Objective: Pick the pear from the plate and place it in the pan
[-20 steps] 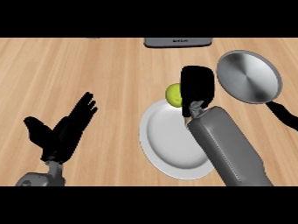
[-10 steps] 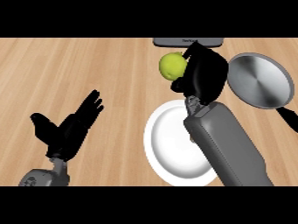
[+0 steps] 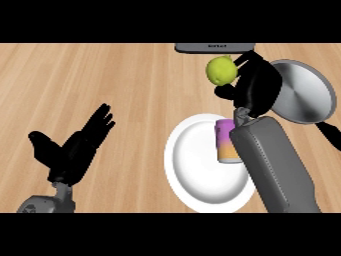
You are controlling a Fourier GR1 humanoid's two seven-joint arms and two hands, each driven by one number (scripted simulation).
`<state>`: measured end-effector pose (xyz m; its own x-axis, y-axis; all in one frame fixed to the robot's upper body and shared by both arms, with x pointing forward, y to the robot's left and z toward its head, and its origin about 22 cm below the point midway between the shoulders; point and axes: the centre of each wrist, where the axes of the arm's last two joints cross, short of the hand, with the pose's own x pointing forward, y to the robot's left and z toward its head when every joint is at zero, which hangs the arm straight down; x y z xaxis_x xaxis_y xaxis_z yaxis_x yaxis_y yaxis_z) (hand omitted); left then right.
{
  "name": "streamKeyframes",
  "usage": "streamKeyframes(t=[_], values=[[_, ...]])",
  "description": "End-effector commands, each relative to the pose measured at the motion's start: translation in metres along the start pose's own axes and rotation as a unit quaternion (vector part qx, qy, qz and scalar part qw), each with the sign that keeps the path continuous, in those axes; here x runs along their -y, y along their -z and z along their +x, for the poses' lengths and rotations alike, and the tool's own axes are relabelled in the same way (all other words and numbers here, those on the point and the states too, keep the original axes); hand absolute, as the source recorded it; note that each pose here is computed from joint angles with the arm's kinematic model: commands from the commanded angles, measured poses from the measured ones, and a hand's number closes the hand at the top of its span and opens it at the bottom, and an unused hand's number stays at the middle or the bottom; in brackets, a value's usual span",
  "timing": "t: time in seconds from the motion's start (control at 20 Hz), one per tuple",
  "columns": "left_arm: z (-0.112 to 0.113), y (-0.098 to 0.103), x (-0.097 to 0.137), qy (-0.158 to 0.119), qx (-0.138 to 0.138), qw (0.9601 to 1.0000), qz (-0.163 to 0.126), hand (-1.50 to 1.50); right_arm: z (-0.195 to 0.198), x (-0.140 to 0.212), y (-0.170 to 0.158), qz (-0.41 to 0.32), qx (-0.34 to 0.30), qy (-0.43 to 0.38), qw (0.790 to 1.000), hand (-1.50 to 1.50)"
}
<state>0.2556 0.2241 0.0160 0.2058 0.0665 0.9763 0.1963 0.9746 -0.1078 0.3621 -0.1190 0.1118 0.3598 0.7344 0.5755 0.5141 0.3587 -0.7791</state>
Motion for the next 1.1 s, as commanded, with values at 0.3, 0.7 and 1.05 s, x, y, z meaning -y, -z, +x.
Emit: streamKeyframes(t=[0.3,0.7,1.05], values=[[0.006,0.009,0.008,-0.005,-0.004,1.0,-0.004,0.0,-0.08,-0.019,0.07,-0.093,-0.027,-0.037,0.995,1.5],[0.001,0.007,0.006,-0.005,0.01,0.9999,-0.012,0.0,-0.155,-0.011,0.114,-0.202,-0.07,-0.031,0.976,1.5],[0.003,0.006,0.028,-0.004,0.009,0.9997,-0.02,0.0,-0.196,0.013,0.152,-0.211,-0.085,-0.042,0.973,1.5]])
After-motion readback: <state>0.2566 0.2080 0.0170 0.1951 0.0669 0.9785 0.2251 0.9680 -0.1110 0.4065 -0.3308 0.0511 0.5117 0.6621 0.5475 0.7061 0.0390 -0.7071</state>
